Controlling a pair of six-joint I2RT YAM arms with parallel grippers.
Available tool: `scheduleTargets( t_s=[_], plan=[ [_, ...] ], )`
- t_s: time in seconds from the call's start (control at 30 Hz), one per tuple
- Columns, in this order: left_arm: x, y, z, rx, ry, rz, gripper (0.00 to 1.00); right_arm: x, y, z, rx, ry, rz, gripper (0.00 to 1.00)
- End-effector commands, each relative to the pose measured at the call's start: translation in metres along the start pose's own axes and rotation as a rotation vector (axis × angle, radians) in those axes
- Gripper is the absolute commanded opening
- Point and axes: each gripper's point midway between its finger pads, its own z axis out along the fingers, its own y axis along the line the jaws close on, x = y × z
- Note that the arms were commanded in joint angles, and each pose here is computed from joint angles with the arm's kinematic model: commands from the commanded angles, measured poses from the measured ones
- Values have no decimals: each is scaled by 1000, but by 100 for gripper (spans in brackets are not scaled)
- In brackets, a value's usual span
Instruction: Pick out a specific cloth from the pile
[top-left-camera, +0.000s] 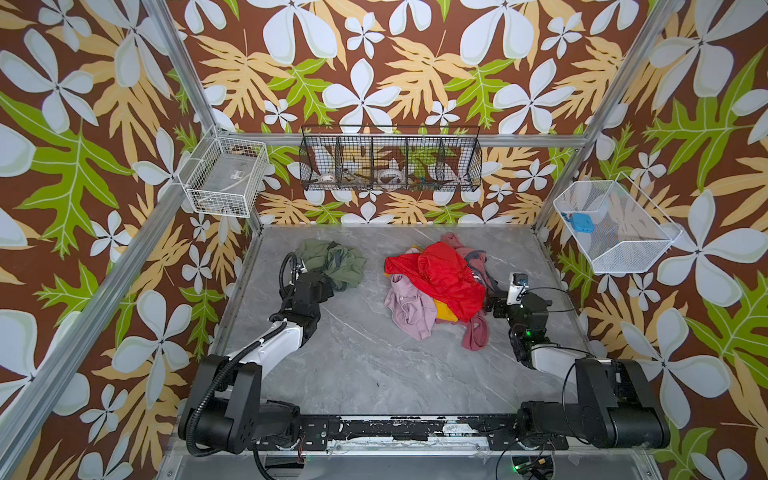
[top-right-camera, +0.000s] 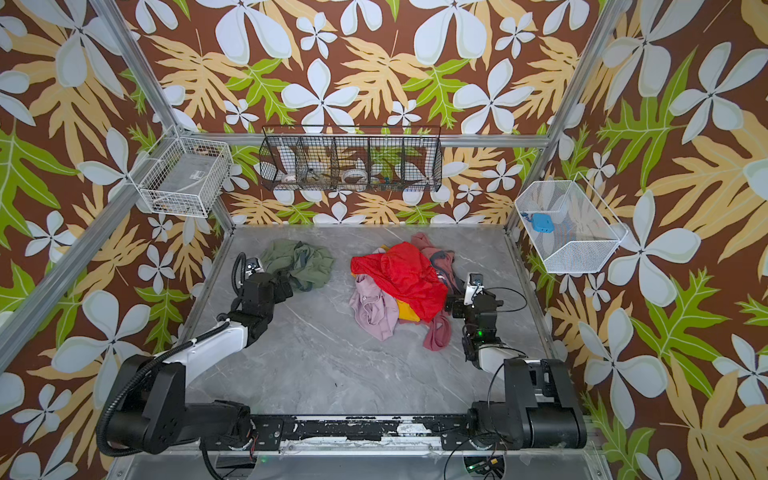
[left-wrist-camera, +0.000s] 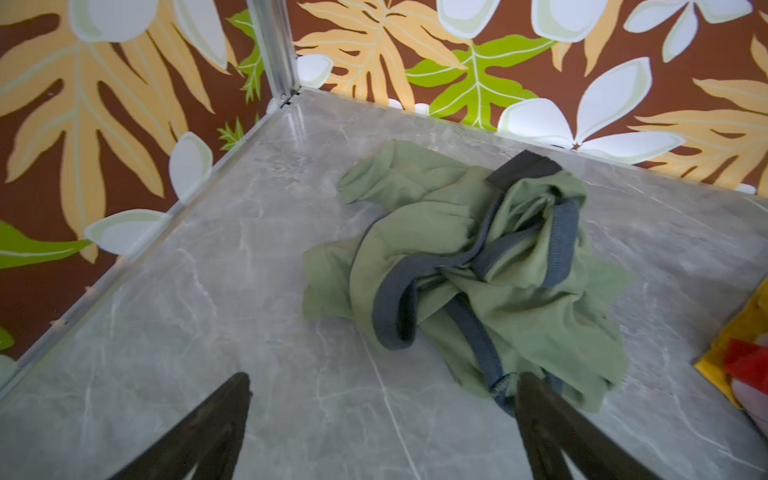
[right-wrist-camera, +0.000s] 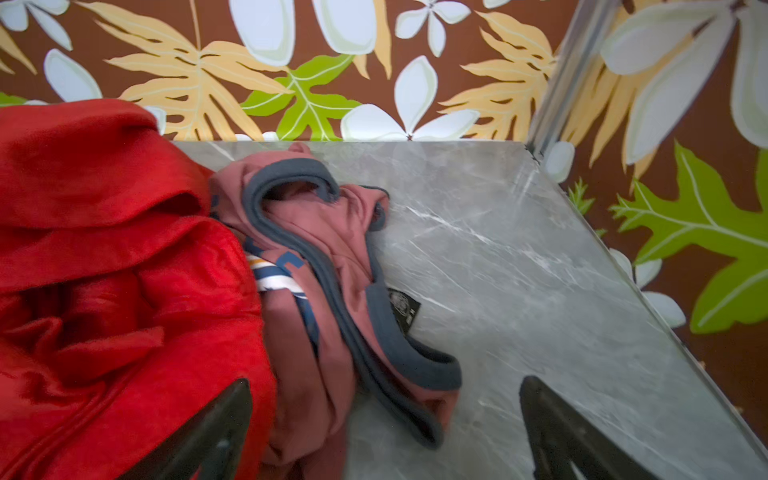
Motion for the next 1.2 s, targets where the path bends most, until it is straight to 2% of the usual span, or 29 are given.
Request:
scheduleTargets(
  t_s=[0.0,0.17,0.3,0.43,0.6,0.63,0.7,0.93,1.03,1.17],
  plan=[
    [-27,12,-8,-62,-136,-57,100,-2,-4,-3,51,-14,-60,100],
    [-30,25,-12,-125,-180,-37,100,-8,-8,-21,71,-95,-32,100],
    [-23,39,-16,-174,-225,-17,100,-11,-7,-19,65,-97,-19,100],
    [-22,41,-26,-125,-338,-10,100,-12,-2,-13,40,-122,0,100],
    [-9,36,-22,-71,-360,13,100,-1,-1,-5,36,-92,-5,100],
    [-4,34,-19,-69,-325,18,100,4,0,-6,34,-98,-5,100],
    [-7,28,-16,-7,-330,22,100,7,-4,-9,55,-125,8,100],
    [-5,23,-11,41,-299,28,100,8,-5,-6,56,-102,14,100],
    [-4,21,-15,70,-311,28,100,8,-5,-6,56,-104,15,100],
    [5,21,-34,175,-370,17,99,8,-5,-7,56,-104,15,100]
  ],
)
